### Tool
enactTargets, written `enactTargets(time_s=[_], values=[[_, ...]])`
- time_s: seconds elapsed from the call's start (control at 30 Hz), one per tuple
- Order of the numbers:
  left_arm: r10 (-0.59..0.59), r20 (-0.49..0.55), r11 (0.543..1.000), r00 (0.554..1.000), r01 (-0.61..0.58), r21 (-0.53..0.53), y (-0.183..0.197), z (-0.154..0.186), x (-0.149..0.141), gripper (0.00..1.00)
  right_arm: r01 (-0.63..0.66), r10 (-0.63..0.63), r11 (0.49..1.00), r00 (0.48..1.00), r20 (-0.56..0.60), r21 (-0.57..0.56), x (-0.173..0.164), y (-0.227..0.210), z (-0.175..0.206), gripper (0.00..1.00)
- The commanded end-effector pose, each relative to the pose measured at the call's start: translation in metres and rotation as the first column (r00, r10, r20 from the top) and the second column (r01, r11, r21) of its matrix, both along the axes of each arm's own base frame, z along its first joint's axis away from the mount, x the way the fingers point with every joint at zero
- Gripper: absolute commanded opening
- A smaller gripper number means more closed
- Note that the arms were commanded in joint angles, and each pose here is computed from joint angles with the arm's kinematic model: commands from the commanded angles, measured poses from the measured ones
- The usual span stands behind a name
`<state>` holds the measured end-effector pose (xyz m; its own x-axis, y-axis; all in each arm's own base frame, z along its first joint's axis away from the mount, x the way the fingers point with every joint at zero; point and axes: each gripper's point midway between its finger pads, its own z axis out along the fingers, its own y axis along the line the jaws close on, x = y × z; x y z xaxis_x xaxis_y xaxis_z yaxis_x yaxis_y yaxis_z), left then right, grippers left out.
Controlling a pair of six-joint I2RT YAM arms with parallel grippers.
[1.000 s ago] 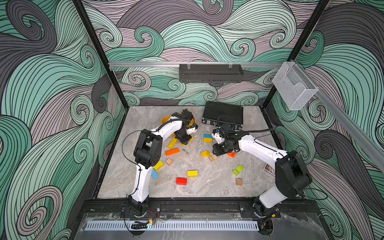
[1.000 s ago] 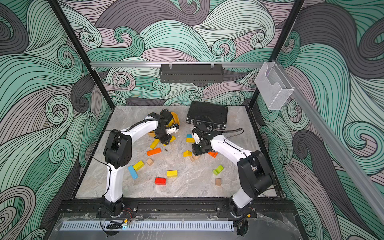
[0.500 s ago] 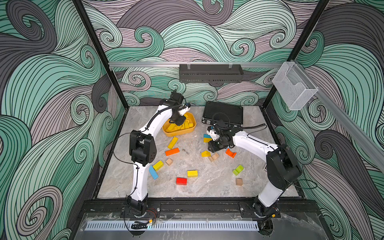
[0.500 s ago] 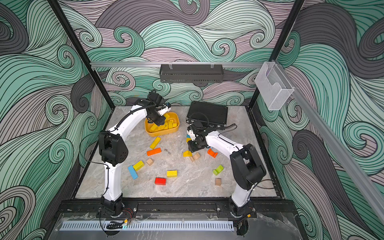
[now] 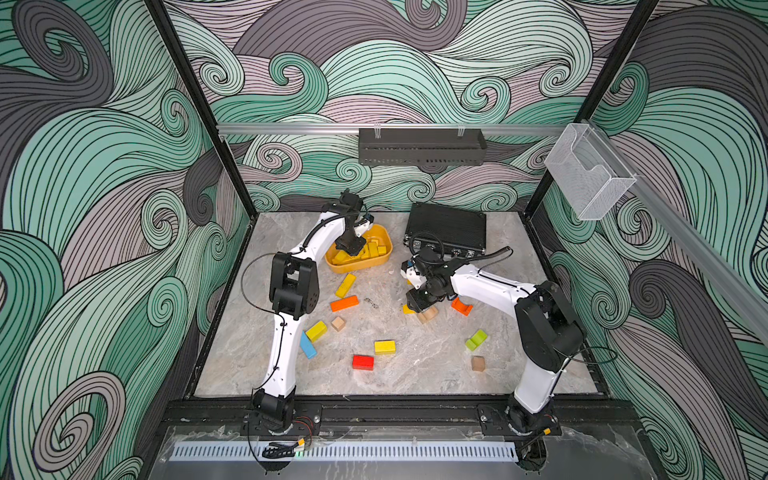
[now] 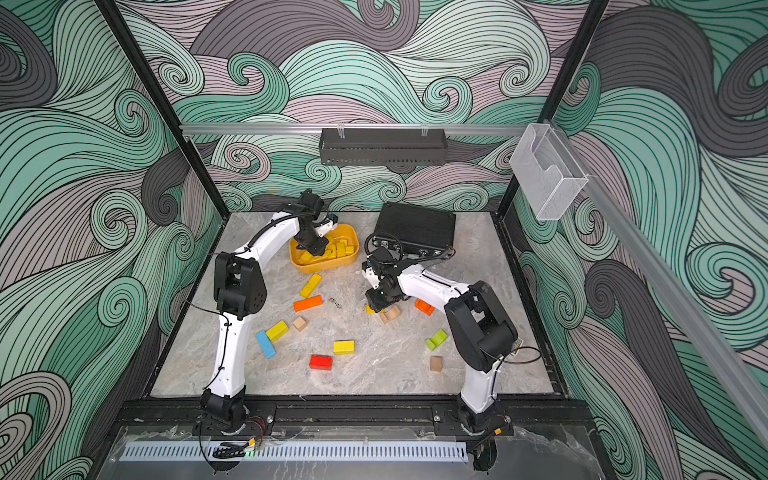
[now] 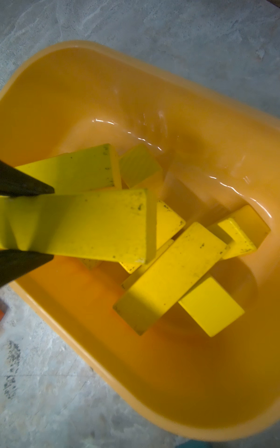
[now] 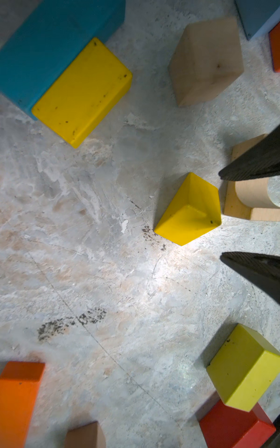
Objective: Pick out the yellow building blocks
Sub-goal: Place the building block in the storage box.
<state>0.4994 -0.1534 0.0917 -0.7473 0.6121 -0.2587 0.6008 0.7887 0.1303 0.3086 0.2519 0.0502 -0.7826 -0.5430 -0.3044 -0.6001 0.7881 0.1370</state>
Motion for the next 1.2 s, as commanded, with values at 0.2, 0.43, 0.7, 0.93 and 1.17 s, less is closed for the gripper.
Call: enactTargets(time_s=[0.2,0.43,0.7,0.93,1.17], values=[[0.000,-0.012,0.999,1.000,0.001,0.033,0.008,-0.005,0.003,0.16,-0.022,0.024,0.998,0.999,0.029,-0.052,0.010,0.001,-0.009,0.51],[-0.002,-0.006,0.999,1.000,0.002,0.036,0.011,-0.001,0.003,0.34,-0.027,0.029,0.997,0.999,0.024,-0.074,0.008,-0.001,-0.015,0.51],[-0.001,-0.001,0.999,1.000,0.001,0.040,0.015,0.003,0.003,0.57,-0.013,0.016,0.994,1.000,0.019,-0.110,0.004,-0.010,-0.020,0.51],[0.003,0.047,1.000,0.999,-0.004,0.029,0.017,0.028,0.005,0.65,-0.009,0.014,0.986,0.999,0.030,-0.168,0.003,-0.022,-0.027,0.51],[0.014,0.099,1.000,0.995,-0.012,-0.024,0.022,0.080,-0.004,0.67,-0.028,0.037,0.978,0.999,0.038,-0.209,0.006,-0.024,-0.032,0.52]])
